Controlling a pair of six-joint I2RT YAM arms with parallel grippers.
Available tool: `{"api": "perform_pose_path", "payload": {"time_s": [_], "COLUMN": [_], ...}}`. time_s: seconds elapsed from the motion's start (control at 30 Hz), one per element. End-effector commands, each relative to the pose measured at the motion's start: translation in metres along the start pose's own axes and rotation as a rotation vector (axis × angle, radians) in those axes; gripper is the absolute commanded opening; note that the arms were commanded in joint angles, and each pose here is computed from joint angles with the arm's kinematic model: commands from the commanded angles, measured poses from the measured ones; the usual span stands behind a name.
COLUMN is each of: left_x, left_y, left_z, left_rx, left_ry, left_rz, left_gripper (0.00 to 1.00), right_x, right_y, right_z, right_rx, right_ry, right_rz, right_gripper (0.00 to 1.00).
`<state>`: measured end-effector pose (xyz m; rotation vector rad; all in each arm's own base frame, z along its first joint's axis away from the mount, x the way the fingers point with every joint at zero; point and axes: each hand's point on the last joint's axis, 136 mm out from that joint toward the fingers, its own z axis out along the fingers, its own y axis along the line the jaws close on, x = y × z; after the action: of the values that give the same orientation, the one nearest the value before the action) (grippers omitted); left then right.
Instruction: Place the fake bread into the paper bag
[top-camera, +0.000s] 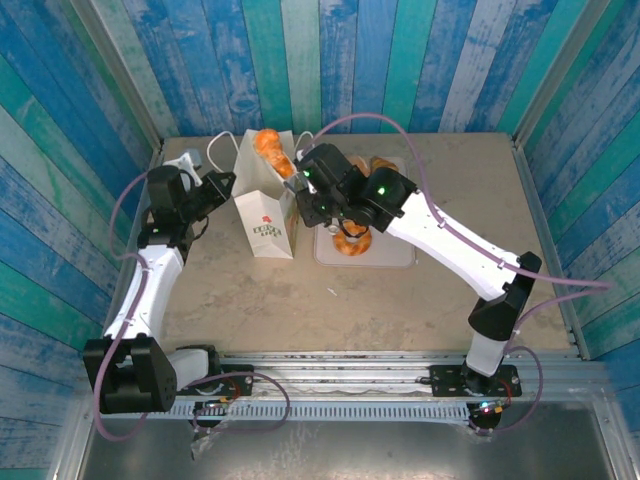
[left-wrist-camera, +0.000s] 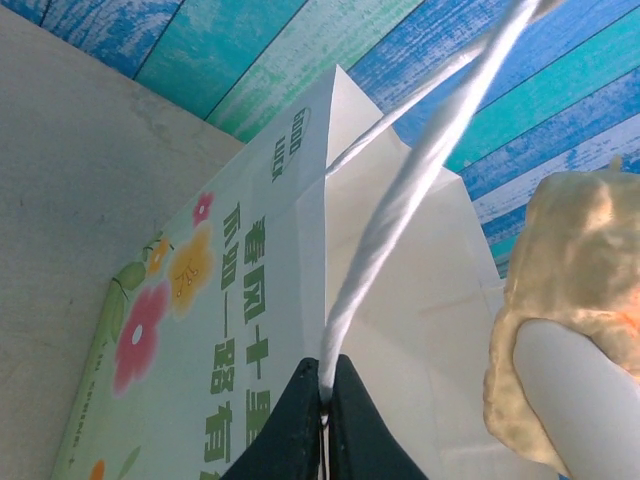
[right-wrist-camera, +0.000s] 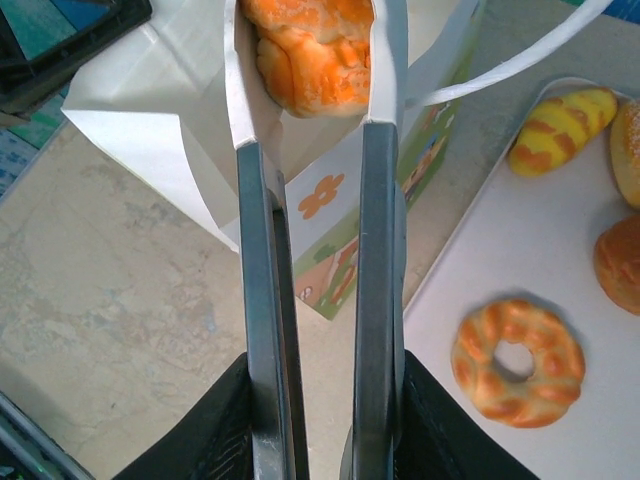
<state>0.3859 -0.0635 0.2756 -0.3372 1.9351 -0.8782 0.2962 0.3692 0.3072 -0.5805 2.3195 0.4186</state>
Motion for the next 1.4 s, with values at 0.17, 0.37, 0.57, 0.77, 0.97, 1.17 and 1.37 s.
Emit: {"api": "perform_pose_path", "payload": {"time_s": [0.17,0.37,0.57,0.77,0.97,1.17,1.37], "left_x": [-0.009,-0.009,-0.009,-0.007,-0.007,-0.006,-0.003], "left_y": [-0.033,-0.053,-0.066,-0.07,-0.075,-0.084,-0.09], "left_z": [-0.012,-0.02,-0.027,-0.029,-0.031,-0.037,-0.039], "left_rx": [0.135,0.233,0.276,0.292,0.308,0.325,0.343], "left_ry": [-0.034,-0.044,-0.049,-0.044,-0.047,-0.06,-0.058], "left_rz": [0.084,0.091,0.105,0.102,0.087,0.088,0.087], "left_gripper": [0.04,0.03,0.03,0.02,0.02,0.02,0.02], "right_x": [0.011,0.015,0.013,0.005,-0.002,-0.007,-0.009], "right_y": [-0.013,-0.014,-0.012,-0.006,-0.001,0.001,0.005], "right_z": [-0.029,-0.038,-0.038,-0.031,-0.023,-0.014,-0.011], "right_rx": [0.022,0.014,0.003,-0.02,-0.05,-0.099,-0.144], "right_ry": [0.049,0.072,0.072,0.069,0.056,0.06,0.059], "right_rz": [-0.02,-0.033,-0.035,-0.031,-0.012,0.042,0.064], "right_gripper": [0.34,0.34,0.35,0.35,0.35,0.35,0.35]}}
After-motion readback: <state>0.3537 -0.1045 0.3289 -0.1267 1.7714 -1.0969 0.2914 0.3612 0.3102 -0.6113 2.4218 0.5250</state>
